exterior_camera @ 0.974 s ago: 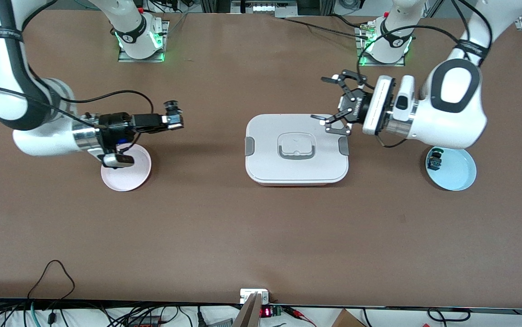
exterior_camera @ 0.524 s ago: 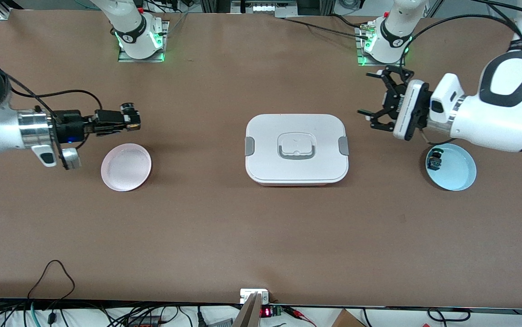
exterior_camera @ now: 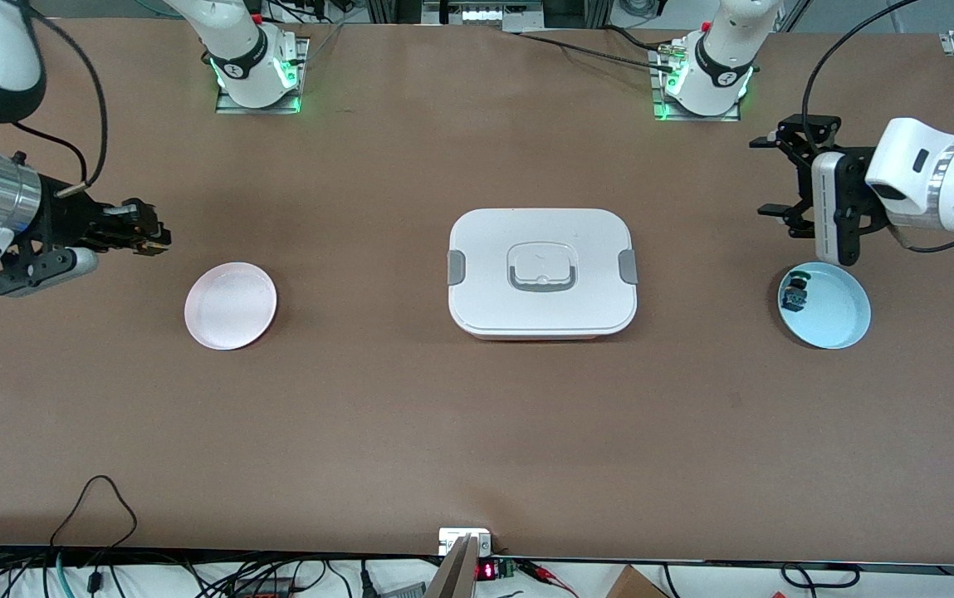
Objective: Transfer orange switch to right arm and place
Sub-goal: 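Move the switch to the white plate while the left gripper withdraws, then lower the switch onto the white plate and open the right gripper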
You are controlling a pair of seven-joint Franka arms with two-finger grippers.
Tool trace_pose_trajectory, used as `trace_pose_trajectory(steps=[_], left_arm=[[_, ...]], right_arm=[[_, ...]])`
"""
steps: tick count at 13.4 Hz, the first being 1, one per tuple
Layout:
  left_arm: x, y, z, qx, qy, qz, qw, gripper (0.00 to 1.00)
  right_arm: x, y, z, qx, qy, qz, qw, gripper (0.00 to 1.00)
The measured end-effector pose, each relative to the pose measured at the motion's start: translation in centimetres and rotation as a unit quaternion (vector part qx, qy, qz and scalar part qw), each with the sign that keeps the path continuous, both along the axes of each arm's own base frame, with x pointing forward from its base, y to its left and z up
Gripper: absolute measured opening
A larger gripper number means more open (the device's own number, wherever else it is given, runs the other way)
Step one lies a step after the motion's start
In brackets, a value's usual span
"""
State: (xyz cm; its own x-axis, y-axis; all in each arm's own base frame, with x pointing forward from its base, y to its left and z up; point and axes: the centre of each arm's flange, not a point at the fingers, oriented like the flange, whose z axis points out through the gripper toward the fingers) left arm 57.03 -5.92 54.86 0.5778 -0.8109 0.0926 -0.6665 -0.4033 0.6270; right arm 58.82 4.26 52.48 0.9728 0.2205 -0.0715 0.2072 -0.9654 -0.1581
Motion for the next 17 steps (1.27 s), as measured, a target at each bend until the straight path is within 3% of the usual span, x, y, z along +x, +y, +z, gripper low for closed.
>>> trace_pose_trajectory(steps=[3, 6, 9, 14, 17], left_arm=[[-0.3, -1.1, 2.1, 0.089, -0.014, 0.014, 0.996, 1.0], [0.5, -0.8, 3.0, 0.181, -0.036, 0.078, 0.98, 1.0], [2.2, 2.0, 4.5, 0.238, -0.083, 0.213, 0.944, 1.0], [2.5, 3.1, 4.2, 0.297, -0.08, 0.386, 0.87, 1.0], [-0.6, 2.5, 4.2, 0.297, -0.09, 0.409, 0.858, 1.0]], right_arm=[[-1.7, 1.6, -3.0, -0.041, -0.044, -0.001, 0.998, 0.34], [-3.2, 1.4, -7.8, -0.047, -0.053, -0.003, 0.997, 0.34], [-4.2, 1.0, -12.2, -0.048, -0.068, -0.008, 0.997, 0.34], [-4.5, 0.5, -20.3, -0.052, -0.083, -0.016, 0.995, 0.34], [-4.4, 0.1, -24.4, -0.054, -0.092, -0.021, 0.994, 0.34]])
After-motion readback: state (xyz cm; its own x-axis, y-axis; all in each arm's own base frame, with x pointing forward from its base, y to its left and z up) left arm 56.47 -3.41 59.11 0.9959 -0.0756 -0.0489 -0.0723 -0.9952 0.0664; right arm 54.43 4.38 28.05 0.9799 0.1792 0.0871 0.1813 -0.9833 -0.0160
